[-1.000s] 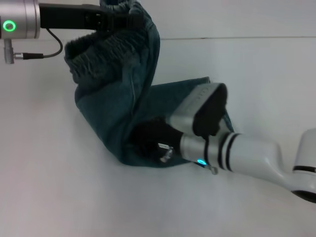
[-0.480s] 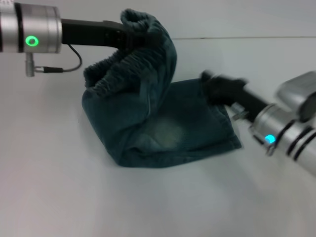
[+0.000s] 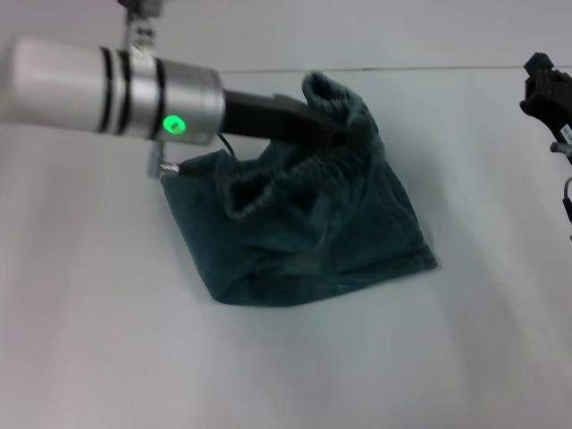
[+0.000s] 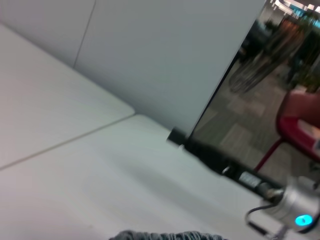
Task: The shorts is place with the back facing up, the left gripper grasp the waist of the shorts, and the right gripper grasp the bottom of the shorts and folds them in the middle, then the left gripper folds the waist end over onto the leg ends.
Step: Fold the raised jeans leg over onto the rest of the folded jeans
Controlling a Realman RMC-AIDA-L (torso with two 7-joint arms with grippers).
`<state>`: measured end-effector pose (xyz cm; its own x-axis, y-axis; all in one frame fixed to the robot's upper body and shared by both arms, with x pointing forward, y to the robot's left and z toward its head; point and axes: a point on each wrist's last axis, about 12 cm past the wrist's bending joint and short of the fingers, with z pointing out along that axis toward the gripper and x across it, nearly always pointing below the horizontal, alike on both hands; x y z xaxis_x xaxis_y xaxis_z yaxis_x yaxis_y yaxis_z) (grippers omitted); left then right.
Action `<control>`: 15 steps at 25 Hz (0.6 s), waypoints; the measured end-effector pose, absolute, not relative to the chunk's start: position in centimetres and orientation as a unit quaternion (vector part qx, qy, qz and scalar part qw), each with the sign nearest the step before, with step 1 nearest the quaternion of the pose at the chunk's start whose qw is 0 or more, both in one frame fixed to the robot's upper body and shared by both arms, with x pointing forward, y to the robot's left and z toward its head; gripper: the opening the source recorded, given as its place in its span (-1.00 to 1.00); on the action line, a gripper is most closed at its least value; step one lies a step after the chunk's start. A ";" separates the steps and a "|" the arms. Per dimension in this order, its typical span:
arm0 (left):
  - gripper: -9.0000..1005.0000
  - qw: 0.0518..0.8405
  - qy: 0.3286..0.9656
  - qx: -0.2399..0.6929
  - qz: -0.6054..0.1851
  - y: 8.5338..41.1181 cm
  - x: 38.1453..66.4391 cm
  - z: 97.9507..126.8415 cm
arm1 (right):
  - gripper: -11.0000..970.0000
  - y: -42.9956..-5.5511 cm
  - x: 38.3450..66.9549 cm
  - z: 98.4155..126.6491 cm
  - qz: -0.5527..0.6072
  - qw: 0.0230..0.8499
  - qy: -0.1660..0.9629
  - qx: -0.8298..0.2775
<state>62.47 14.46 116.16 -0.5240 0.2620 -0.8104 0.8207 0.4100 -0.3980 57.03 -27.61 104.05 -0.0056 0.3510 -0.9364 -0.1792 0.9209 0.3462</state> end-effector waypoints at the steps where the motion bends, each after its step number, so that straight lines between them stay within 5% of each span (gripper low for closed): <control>1: -0.76 0.334 0.775 0.352 -0.406 13.6 62.5 115.5 | -0.96 -27.7 57.0 104.0 0.187 0.703 0.683 0.066; 12: -0.74 0.288 0.789 0.377 -0.389 8.7 61.8 112.7 | -0.96 -28.0 56.7 103.5 0.182 0.694 0.694 0.069; 15: -0.53 0.297 0.787 0.369 -0.396 8.7 61.9 112.9 | -0.96 -27.8 56.7 103.5 0.184 0.692 0.695 0.065</control>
